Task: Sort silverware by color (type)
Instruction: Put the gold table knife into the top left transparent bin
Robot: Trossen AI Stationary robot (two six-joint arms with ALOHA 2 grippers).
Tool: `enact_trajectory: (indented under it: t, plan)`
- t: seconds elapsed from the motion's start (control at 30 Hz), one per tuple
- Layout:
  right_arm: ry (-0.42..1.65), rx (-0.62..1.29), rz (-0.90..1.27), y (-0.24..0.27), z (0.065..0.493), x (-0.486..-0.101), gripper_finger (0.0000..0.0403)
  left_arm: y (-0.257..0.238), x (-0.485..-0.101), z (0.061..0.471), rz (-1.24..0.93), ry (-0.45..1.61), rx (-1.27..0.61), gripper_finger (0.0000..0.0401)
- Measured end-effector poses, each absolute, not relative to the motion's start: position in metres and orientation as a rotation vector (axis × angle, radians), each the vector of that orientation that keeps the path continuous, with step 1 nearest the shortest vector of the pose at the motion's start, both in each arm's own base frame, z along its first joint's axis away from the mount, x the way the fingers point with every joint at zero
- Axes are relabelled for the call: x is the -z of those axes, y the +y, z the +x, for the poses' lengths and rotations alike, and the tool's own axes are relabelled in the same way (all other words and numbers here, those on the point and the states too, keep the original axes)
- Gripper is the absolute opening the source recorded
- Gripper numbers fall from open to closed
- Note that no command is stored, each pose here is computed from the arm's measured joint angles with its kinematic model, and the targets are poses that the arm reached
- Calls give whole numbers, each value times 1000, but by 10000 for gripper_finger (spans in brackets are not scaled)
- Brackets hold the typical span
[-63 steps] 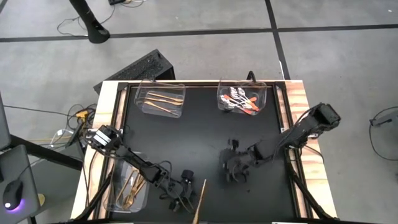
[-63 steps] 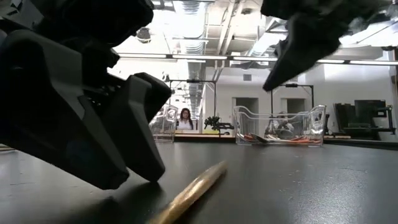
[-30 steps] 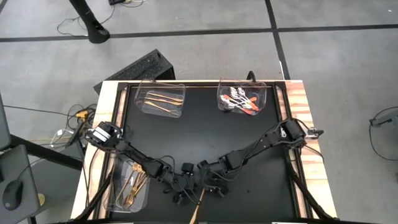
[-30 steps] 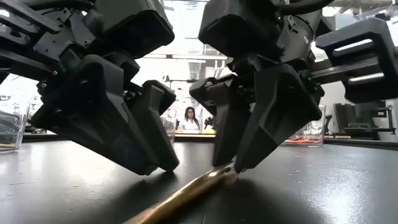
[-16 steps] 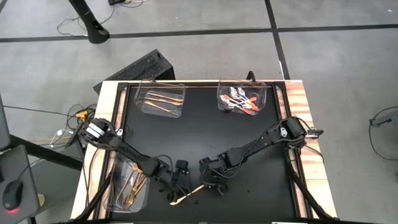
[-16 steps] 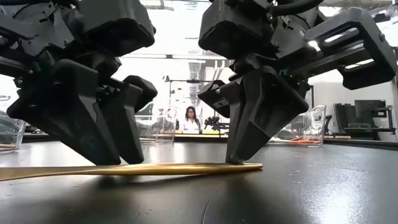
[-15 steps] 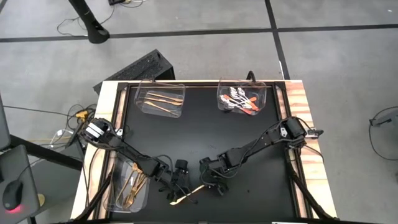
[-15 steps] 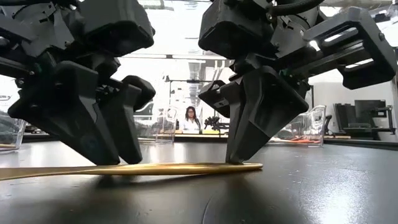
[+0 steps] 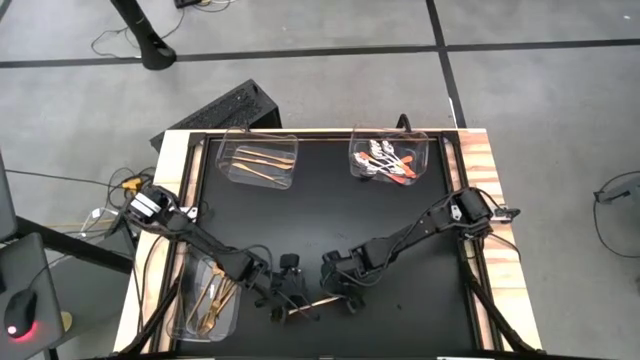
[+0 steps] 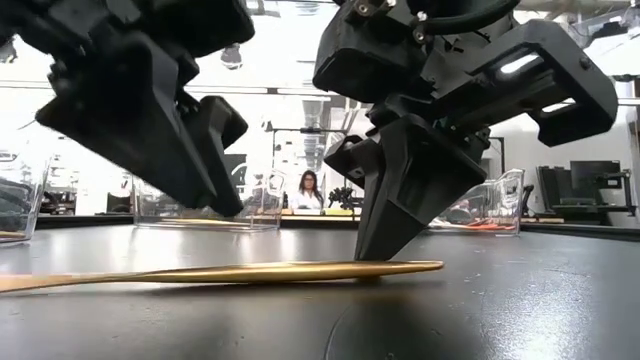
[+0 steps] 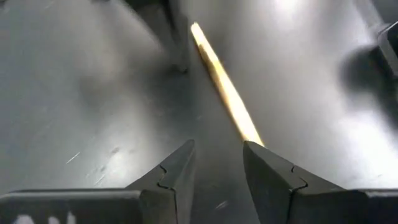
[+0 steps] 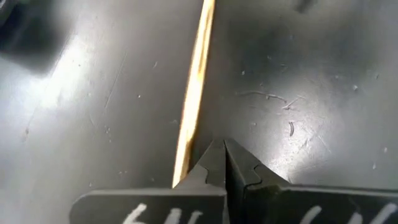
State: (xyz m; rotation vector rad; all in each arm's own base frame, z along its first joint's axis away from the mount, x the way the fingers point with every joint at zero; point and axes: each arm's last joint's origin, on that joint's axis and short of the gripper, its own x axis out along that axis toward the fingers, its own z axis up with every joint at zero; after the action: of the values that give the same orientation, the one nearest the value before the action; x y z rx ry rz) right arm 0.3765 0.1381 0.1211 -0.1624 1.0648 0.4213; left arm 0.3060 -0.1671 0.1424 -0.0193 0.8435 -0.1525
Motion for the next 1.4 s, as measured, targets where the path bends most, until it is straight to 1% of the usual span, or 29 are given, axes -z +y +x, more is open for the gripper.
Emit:
enact_trajectory:
  t: [0.23, 0.47, 0.57, 0.73, 0.87, 0.93, 1.03, 1.2, 1.33, 1.4]
  plan:
    - [1058, -390, -112, 138, 378, -122, 9, -176, -136, 303, -16, 856, 170, 119]
    - [1005, -368, -116, 146, 372, -142, 9, -183, -138, 300, -23, 827, 140, 119]
    - [947, -370, -122, 153, 372, -152, 9, -185, -138, 298, -19, 823, 128, 119]
    - [943, -378, -101, 164, 369, -150, 9, -189, -138, 295, -6, 816, 113, 118]
    - [938, -330, -110, 164, 369, -151, 9, -192, -138, 293, 18, 809, 115, 118]
    - [929, -313, -115, 163, 370, -151, 9, -193, -132, 294, 28, 812, 110, 118]
    - [918, -300, -121, 163, 370, -152, 9, -195, -114, 295, 62, 845, 96, 118]
    - [900, -259, -134, 159, 373, -153, 9, -197, -98, 301, 60, 822, 64, 118]
    - [899, -244, -123, 156, 374, -153, 9, -197, -93, 301, 53, 829, 34, 118]
    - [904, -236, -108, 157, 374, -153, 9, -197, -90, 301, 49, 834, 28, 111]
